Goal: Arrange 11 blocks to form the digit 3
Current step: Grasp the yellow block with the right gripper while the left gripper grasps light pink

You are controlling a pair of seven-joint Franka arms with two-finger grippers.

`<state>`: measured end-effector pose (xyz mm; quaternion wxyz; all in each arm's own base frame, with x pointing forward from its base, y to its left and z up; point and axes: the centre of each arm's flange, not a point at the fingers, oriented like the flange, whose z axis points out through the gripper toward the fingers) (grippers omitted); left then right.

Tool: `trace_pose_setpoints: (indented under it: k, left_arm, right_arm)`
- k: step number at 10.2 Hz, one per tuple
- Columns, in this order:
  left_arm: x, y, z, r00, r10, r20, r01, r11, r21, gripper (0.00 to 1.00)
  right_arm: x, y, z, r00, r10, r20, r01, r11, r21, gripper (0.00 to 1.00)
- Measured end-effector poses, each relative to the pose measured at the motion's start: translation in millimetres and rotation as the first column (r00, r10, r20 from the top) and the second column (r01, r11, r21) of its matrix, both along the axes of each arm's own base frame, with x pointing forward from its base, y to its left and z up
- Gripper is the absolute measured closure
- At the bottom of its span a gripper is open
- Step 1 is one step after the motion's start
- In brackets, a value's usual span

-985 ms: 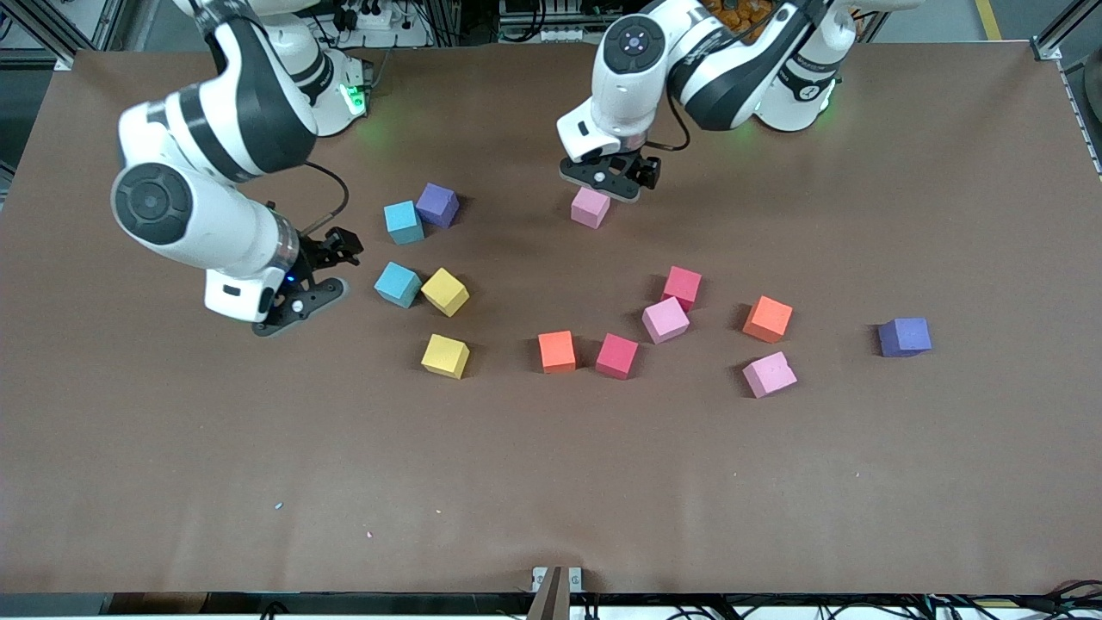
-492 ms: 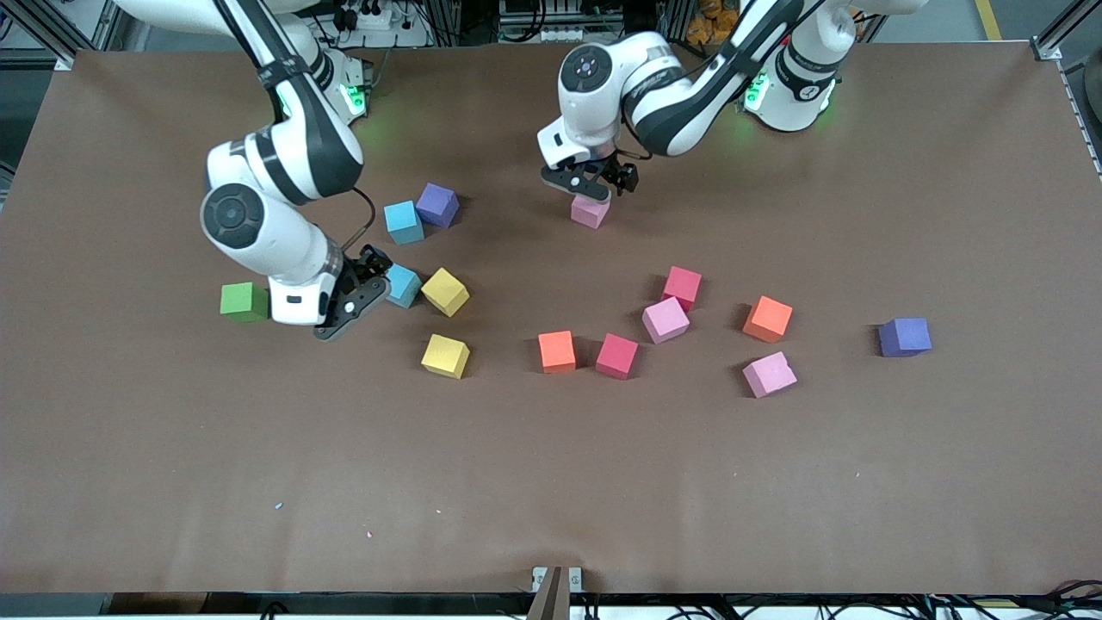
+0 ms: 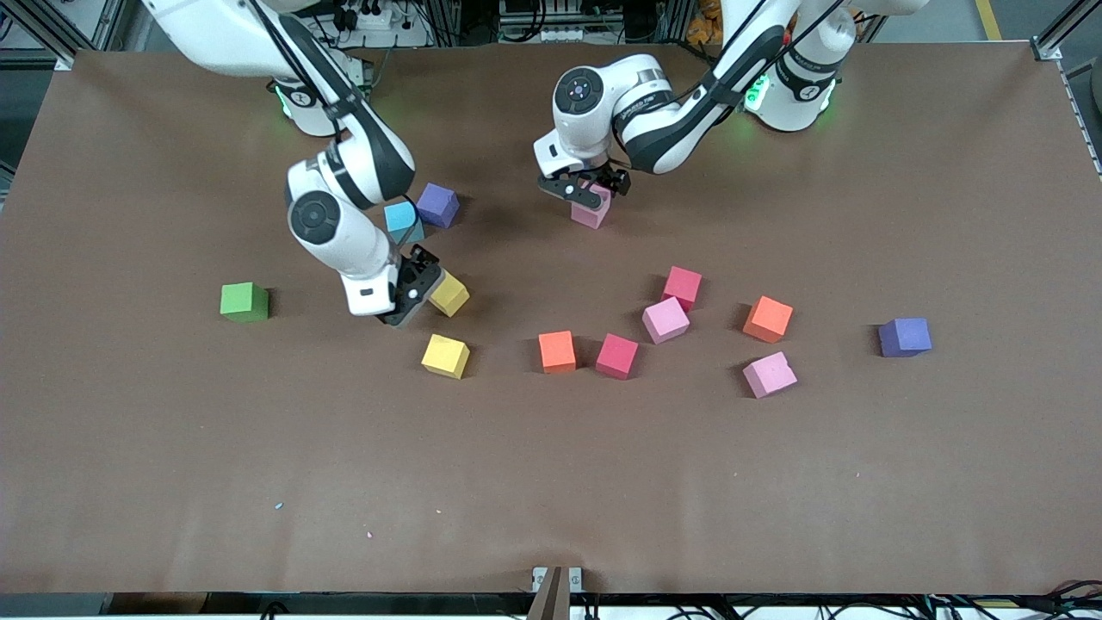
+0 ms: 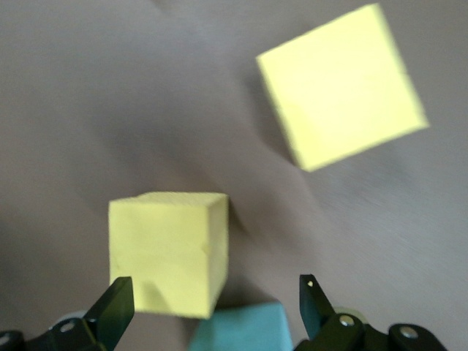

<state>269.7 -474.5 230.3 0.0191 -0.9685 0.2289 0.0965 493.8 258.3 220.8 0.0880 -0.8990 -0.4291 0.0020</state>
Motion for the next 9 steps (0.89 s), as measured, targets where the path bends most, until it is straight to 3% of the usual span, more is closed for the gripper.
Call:
trace_pose_setpoints:
  k: [2,7,8,9]
  left_arm:
    - [1,0,-10,1.0,-0.02,0.005,0.02,1.0,-0.003,0.0]
    - [9,2,-15,1.0,-0.009,0.006,0.009,1.0,-0.002,0.0]
    - [8,1,-14,1.0,-0.011,0.006,0.011,1.0,-0.003,0.0]
    - [8,0,-15,1.0,-0.011,0.004,0.011,1.0,-0.003,0.0]
  right_arm:
    - [-7,13,-2,0.999,-0.017,-0.027,0.018,0.999,0.042,0.0]
    - [-8,12,-38,0.999,0.012,-0.031,-0.01,0.998,0.064,0.01]
    - [-9,12,-47,0.999,0.024,-0.041,-0.021,0.998,0.065,0.12]
    - [-7,11,-47,0.999,0.031,-0.036,-0.029,0.997,0.068,0.32]
